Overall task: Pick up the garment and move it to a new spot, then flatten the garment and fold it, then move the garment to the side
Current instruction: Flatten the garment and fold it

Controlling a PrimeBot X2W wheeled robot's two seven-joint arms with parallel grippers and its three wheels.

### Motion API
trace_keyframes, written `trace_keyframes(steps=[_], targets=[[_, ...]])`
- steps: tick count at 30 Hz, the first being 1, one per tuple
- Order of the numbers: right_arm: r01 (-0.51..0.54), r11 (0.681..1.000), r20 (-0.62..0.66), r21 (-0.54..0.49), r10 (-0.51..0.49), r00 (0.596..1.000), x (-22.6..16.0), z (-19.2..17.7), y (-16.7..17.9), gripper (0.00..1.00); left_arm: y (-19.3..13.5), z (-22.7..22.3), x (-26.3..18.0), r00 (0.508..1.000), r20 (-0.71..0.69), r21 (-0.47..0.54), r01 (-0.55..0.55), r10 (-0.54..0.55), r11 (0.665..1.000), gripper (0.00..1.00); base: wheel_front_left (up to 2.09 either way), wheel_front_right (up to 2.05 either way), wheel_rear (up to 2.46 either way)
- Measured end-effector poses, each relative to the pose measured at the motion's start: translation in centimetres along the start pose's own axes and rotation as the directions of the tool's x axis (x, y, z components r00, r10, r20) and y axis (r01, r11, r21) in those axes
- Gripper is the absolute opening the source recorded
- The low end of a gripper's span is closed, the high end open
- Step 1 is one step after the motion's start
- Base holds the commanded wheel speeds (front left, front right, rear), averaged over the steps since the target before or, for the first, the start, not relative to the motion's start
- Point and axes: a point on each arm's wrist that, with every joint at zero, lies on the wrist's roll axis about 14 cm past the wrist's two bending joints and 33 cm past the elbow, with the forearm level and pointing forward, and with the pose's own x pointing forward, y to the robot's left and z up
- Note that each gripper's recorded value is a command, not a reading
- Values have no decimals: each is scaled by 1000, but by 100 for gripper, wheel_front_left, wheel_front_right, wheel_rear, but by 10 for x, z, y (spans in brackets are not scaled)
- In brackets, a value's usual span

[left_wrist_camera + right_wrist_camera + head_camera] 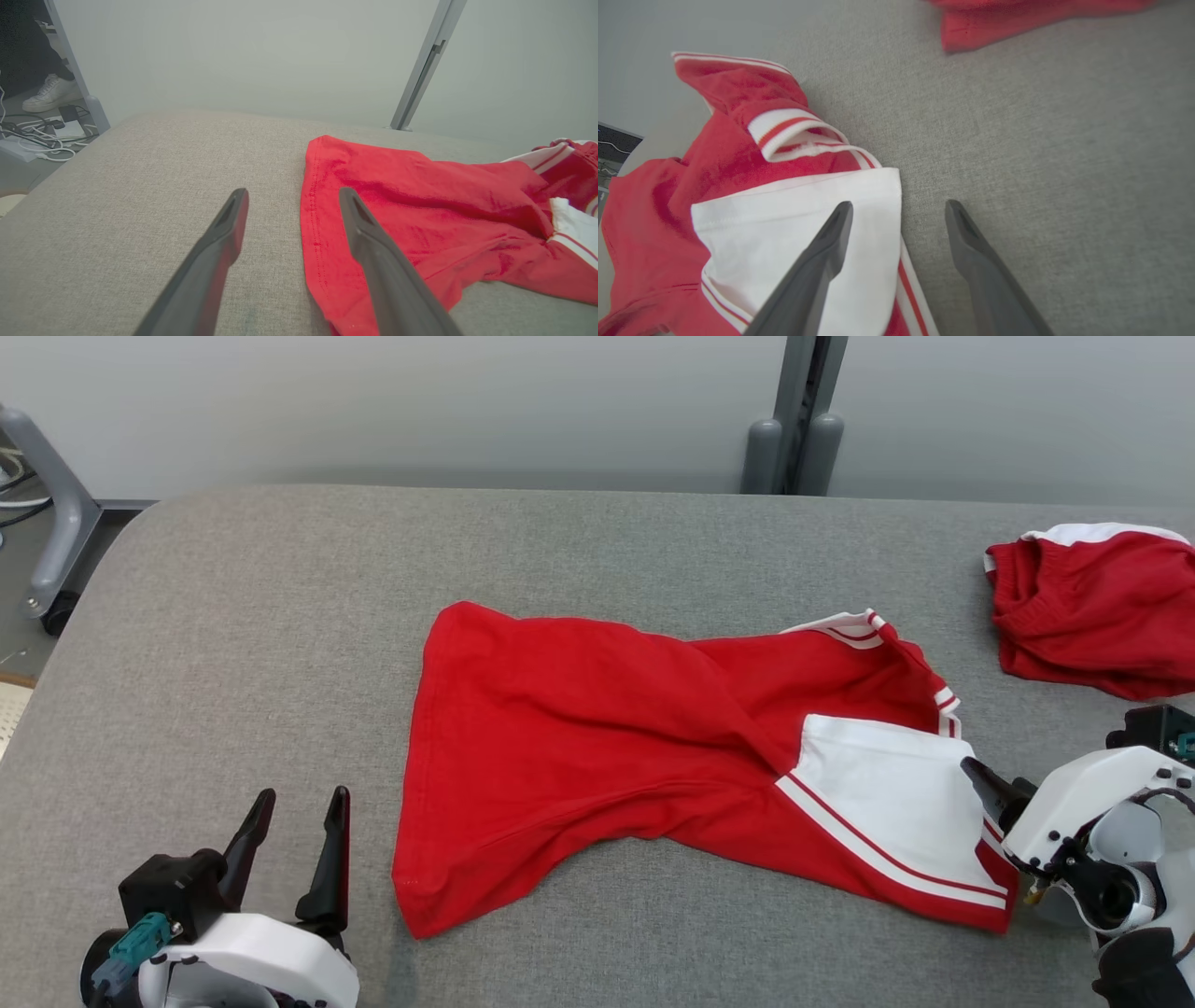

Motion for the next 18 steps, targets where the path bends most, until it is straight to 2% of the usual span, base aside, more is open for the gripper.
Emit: trace_keyframes(steps=[5, 18], targets=[[-7, 998, -134, 56, 15, 991, 12, -16, 4, 100, 6, -2, -1, 1000, -9, -5, -21, 21, 1000, 100, 0, 0, 0], [-44, 996, -111, 75, 53, 992, 27, -10, 20, 100, 14, -7, -2, 998, -25, -8, -49, 49, 999, 100, 0, 0, 0]])
